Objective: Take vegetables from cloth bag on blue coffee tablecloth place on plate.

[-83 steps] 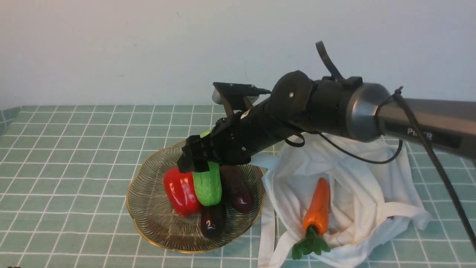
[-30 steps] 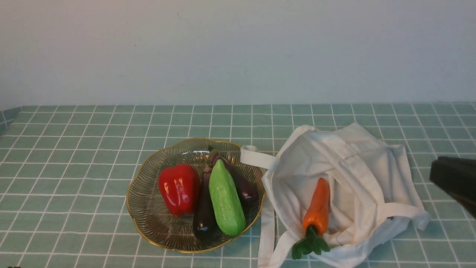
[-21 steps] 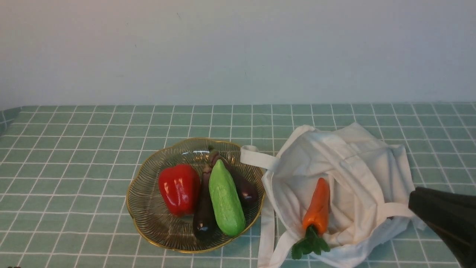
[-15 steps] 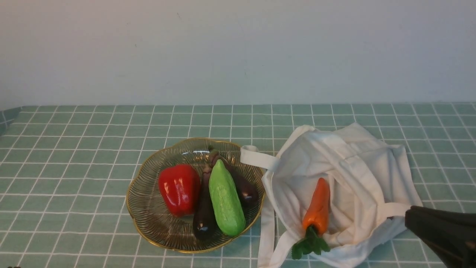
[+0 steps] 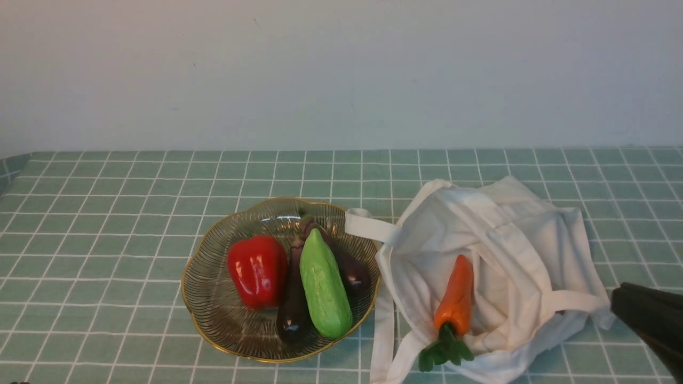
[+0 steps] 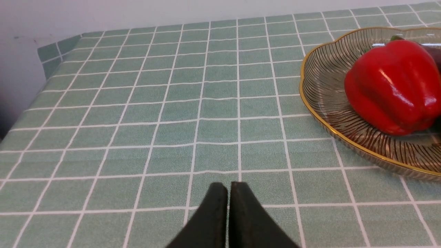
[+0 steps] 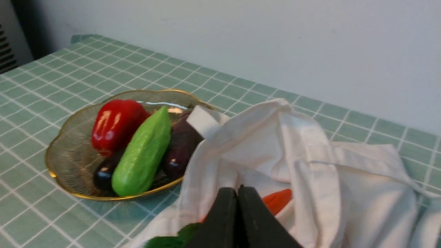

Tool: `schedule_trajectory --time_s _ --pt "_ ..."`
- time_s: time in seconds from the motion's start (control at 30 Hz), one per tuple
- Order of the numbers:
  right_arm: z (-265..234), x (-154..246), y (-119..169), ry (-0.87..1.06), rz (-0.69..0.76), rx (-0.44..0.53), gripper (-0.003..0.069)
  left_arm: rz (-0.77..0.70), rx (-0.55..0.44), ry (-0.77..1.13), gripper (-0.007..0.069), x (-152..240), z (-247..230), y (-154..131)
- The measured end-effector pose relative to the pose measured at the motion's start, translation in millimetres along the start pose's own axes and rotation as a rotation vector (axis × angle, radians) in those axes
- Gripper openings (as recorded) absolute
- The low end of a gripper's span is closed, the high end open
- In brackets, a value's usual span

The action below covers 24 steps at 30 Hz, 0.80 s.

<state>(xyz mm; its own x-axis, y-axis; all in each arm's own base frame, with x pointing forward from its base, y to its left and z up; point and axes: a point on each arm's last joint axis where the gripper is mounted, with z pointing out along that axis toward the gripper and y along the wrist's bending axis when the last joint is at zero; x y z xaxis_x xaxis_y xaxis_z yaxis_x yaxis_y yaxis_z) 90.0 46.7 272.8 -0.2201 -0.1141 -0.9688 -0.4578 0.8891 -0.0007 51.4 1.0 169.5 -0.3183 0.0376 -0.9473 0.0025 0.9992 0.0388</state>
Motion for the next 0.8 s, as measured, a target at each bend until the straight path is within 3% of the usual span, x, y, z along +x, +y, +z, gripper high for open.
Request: schedule_trajectory --time_s 0.27,0.4,0.6,0.8 --pt "-19 63 -23 -0.059 0.168 0.310 -0.0016 0.000 0.000 0.000 -0.0005 0 0 0" --pt "-24 90 -26 -0.087 0.201 0.420 -0.0016 0.000 0.000 0.000 -0.0005 0 0 0" --pt "-30 98 -29 -0.142 0.233 0.522 -0.0016 0.000 0.000 0.000 -0.0005 0 0 0" --pt "-30 102 -29 -0.092 0.219 0.533 -0.0016 0.000 0.000 0.000 -0.0005 0 0 0"
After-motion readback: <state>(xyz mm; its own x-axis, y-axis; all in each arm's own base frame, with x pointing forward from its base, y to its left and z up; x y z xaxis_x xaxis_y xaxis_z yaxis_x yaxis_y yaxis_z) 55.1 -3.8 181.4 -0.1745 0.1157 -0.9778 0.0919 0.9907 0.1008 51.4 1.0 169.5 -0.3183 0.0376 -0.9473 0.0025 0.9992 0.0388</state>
